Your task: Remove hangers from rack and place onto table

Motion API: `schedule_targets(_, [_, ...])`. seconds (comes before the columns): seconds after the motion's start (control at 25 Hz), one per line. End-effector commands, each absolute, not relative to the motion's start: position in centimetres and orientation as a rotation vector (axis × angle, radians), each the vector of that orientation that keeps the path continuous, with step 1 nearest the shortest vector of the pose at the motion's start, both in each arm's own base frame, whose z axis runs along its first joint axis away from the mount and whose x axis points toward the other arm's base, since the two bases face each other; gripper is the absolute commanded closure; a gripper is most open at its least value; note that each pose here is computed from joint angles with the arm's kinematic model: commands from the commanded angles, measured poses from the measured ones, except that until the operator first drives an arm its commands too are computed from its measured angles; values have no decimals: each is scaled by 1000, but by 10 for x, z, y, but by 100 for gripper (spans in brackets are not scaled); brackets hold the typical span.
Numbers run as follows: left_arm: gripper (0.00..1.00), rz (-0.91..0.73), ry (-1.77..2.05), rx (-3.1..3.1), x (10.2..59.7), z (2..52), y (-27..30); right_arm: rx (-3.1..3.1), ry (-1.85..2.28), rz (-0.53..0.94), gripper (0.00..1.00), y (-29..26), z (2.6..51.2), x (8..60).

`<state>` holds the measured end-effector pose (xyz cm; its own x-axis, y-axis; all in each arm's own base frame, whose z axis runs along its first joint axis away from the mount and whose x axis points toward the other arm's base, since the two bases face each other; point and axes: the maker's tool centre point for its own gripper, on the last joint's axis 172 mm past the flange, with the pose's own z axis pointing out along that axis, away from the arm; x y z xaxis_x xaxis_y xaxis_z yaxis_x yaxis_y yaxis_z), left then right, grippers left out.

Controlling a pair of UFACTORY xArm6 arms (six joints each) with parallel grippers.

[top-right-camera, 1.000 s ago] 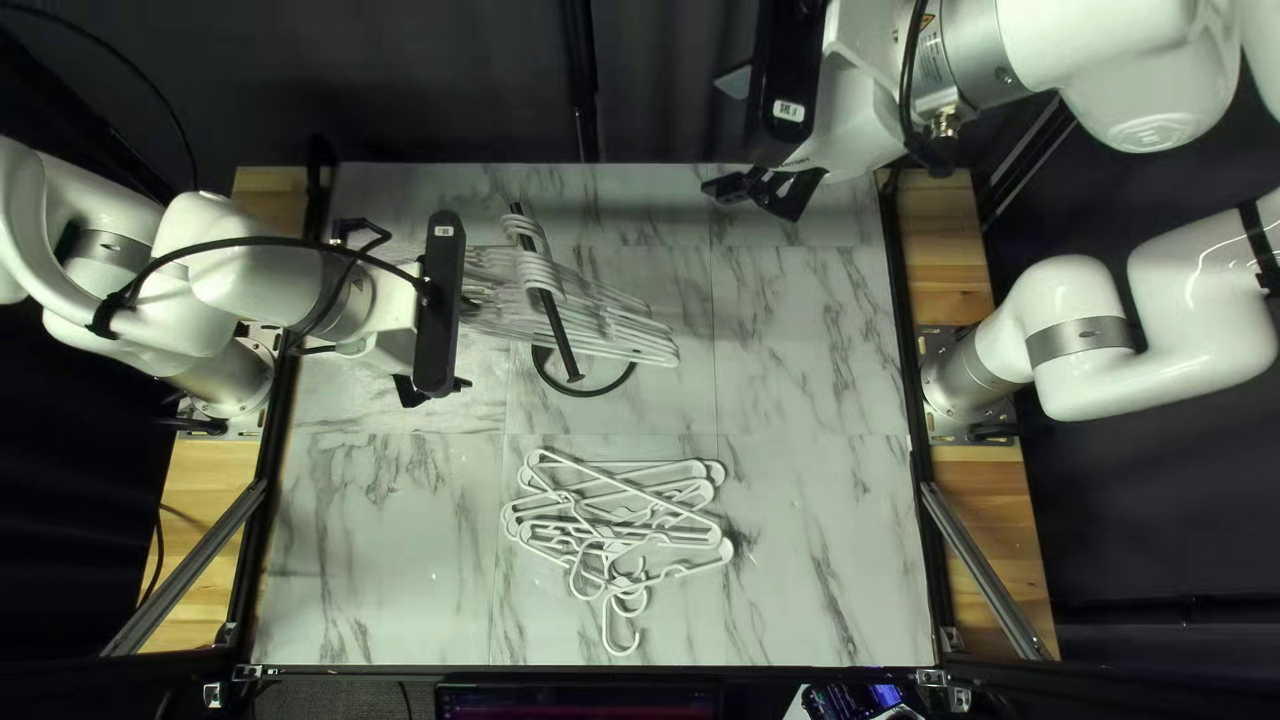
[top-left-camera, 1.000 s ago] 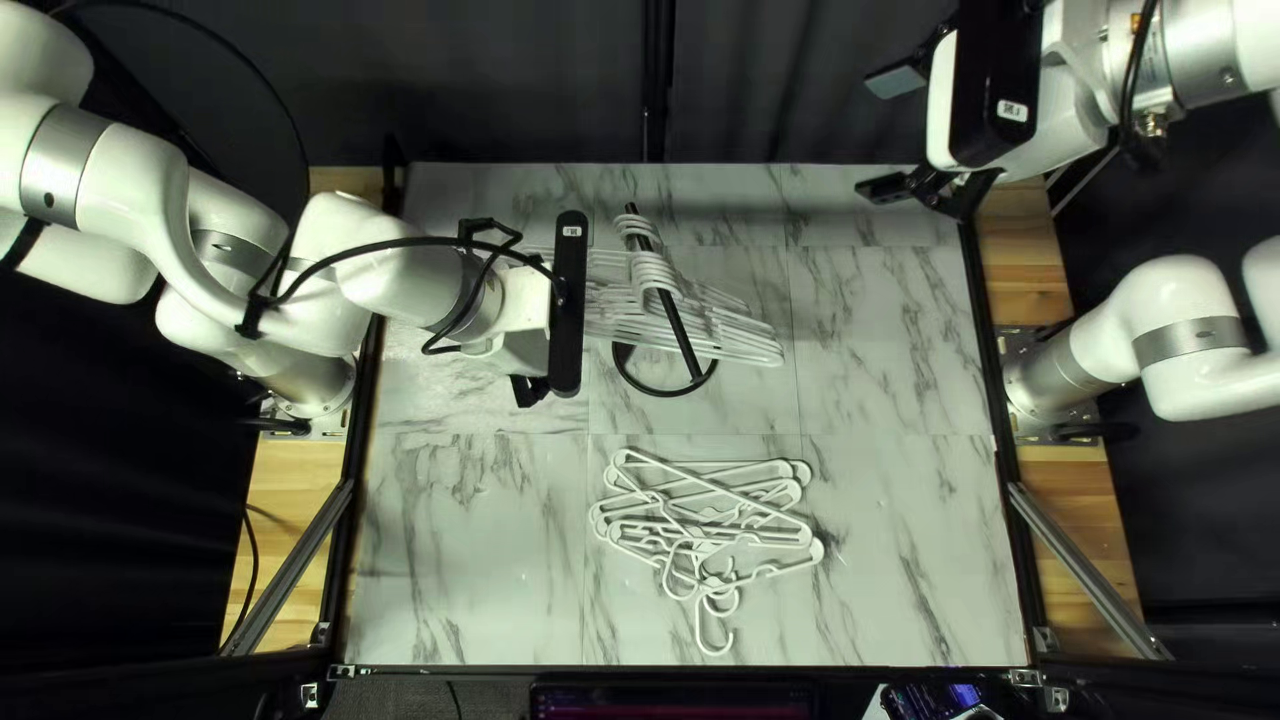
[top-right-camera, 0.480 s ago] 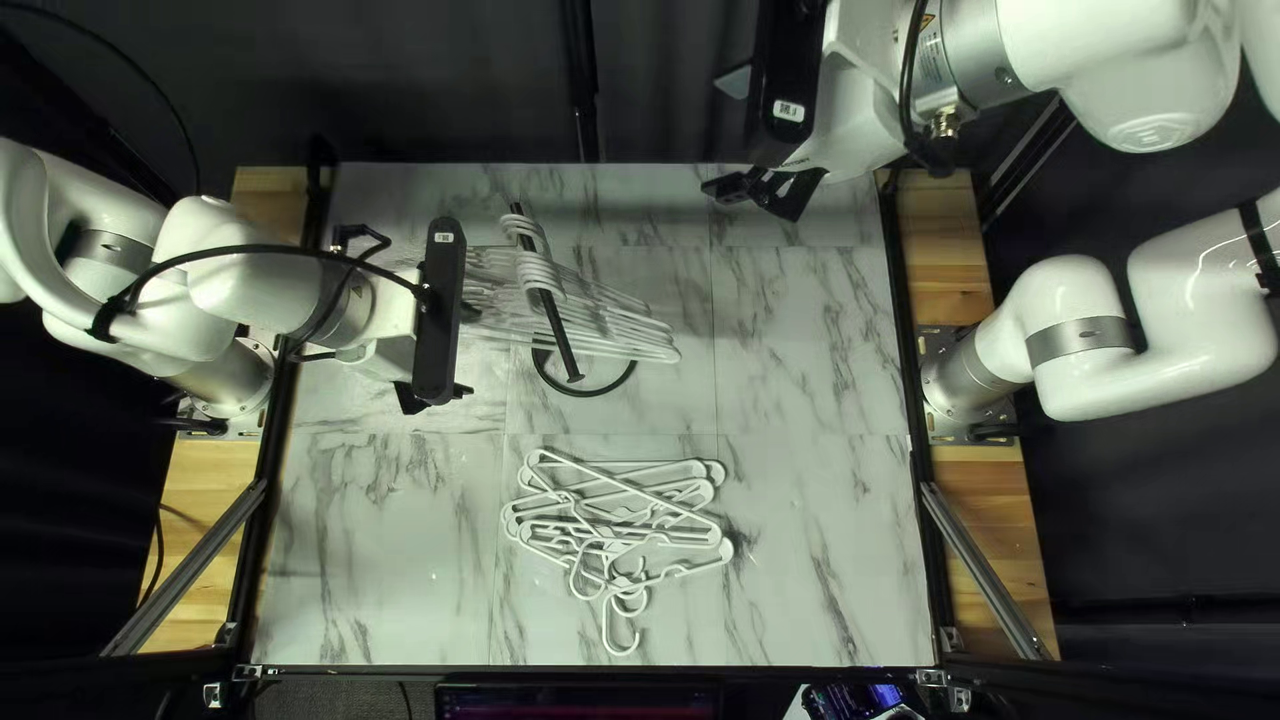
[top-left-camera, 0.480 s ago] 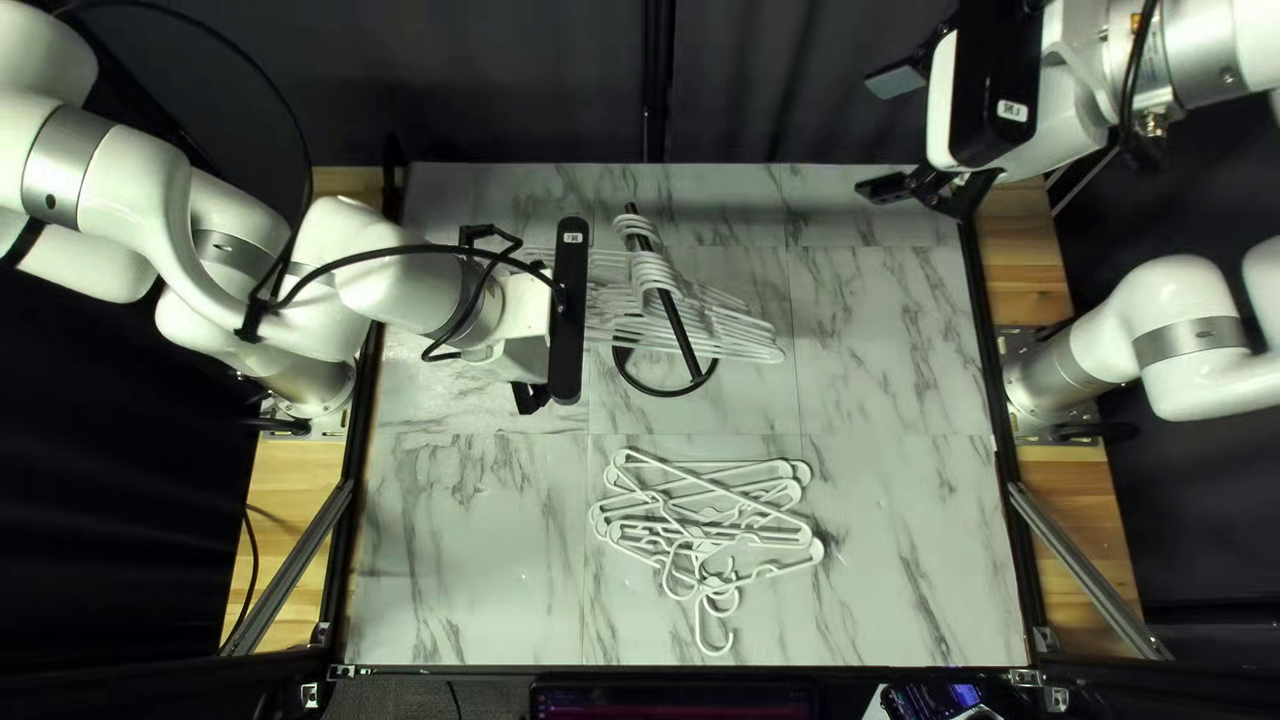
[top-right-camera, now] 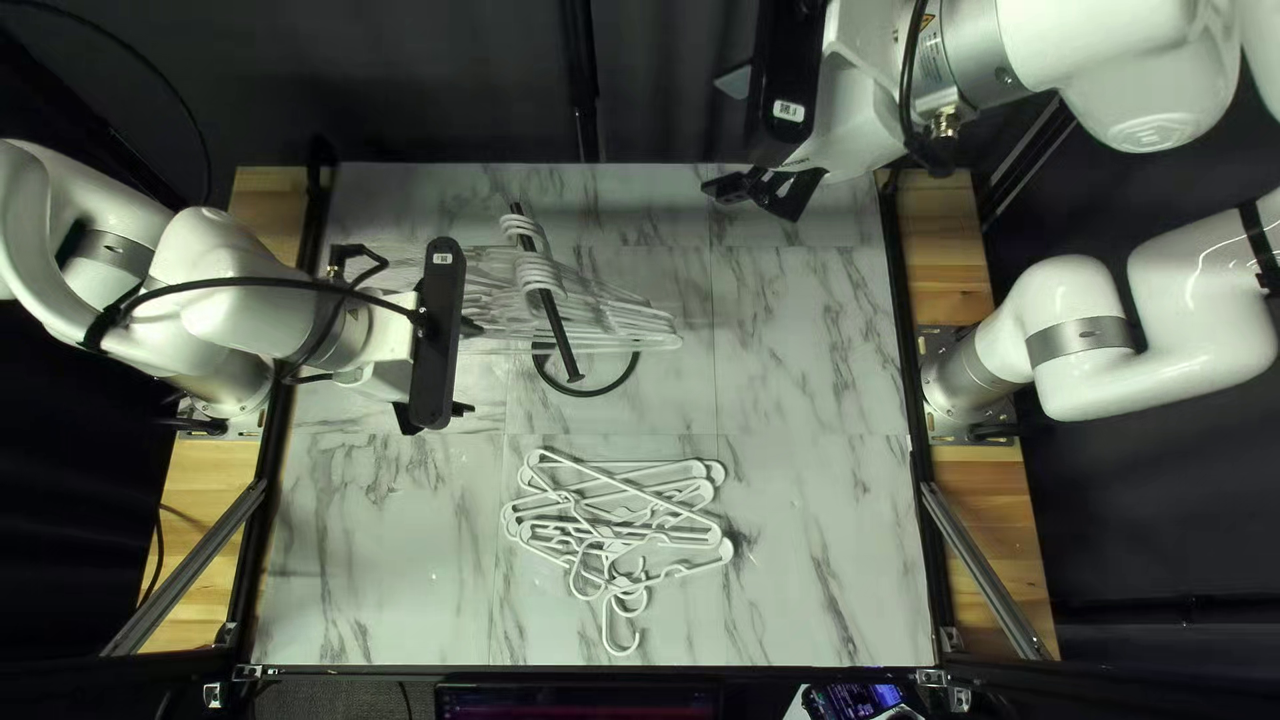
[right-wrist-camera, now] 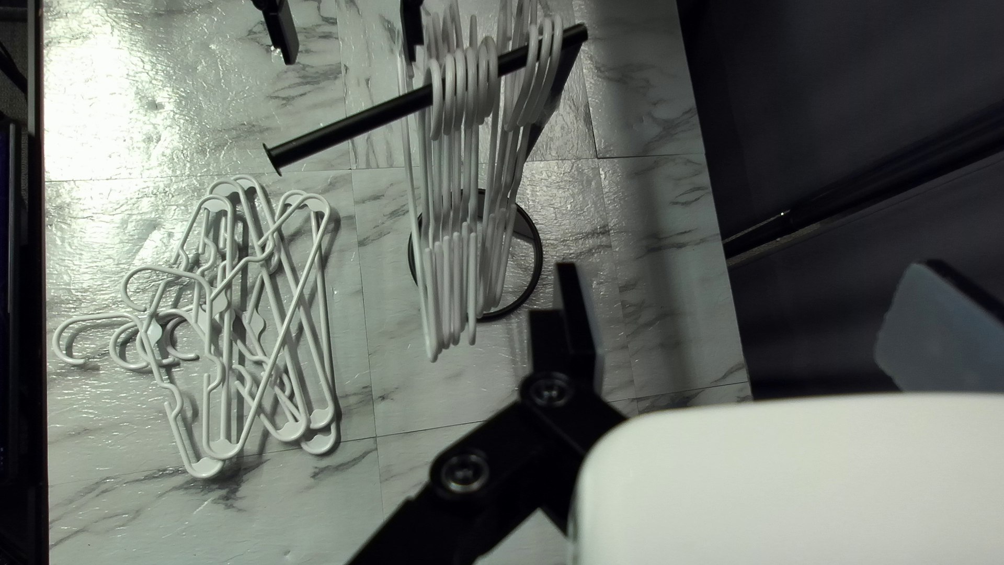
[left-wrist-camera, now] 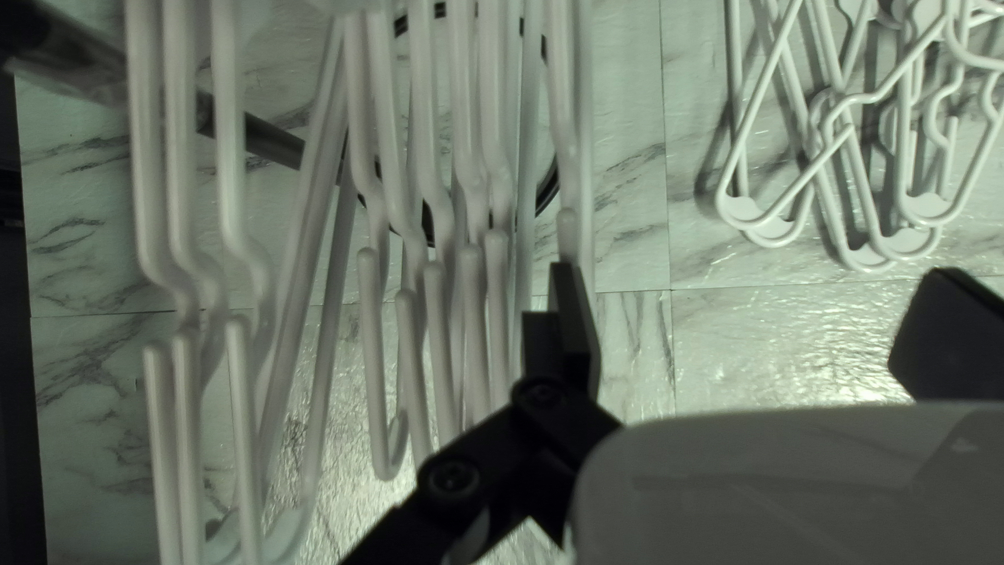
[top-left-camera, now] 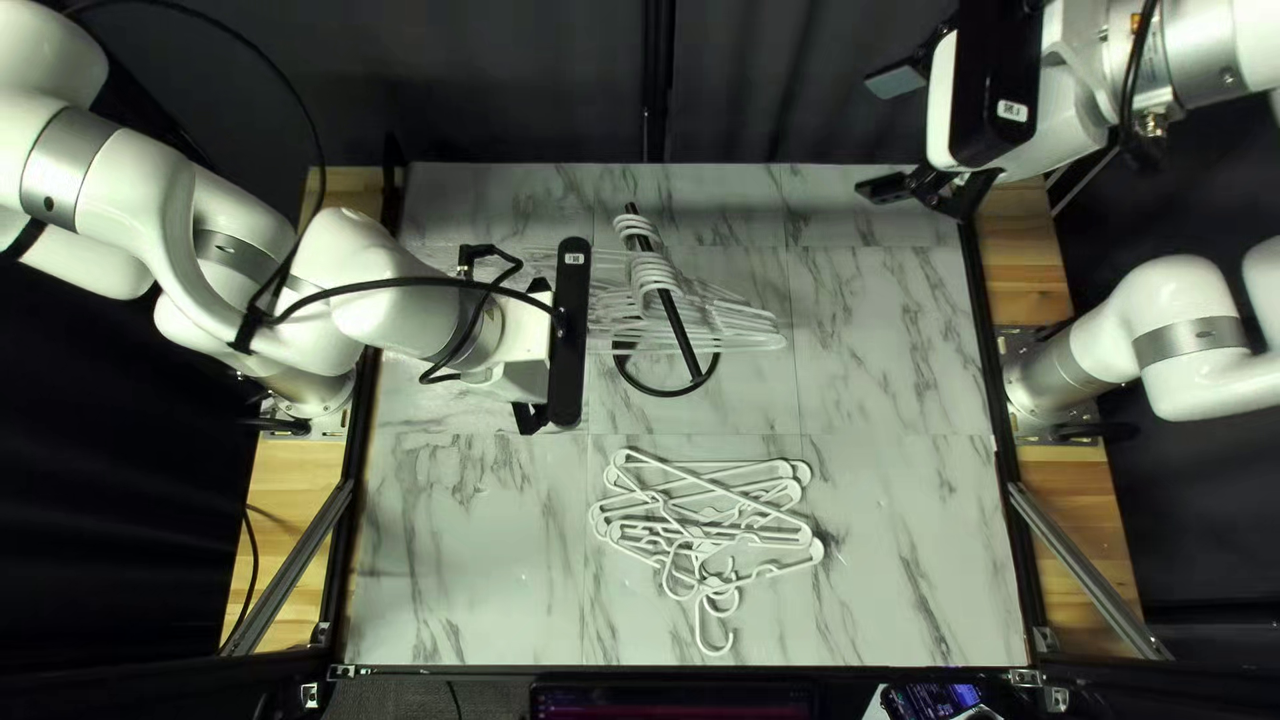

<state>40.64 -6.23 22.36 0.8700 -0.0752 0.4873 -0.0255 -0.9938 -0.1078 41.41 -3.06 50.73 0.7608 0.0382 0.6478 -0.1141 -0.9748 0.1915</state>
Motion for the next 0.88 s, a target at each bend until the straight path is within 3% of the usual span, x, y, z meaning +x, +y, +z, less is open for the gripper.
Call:
schedule_targets(0.04, [0,-775,74,-2948,407,219,-60,2738,-60,1014,0,-31,507,414])
schedule_targets(0.88, [0,-762,11,-2961,406,221,-37,2738,-60,1014,0,-31,507,414])
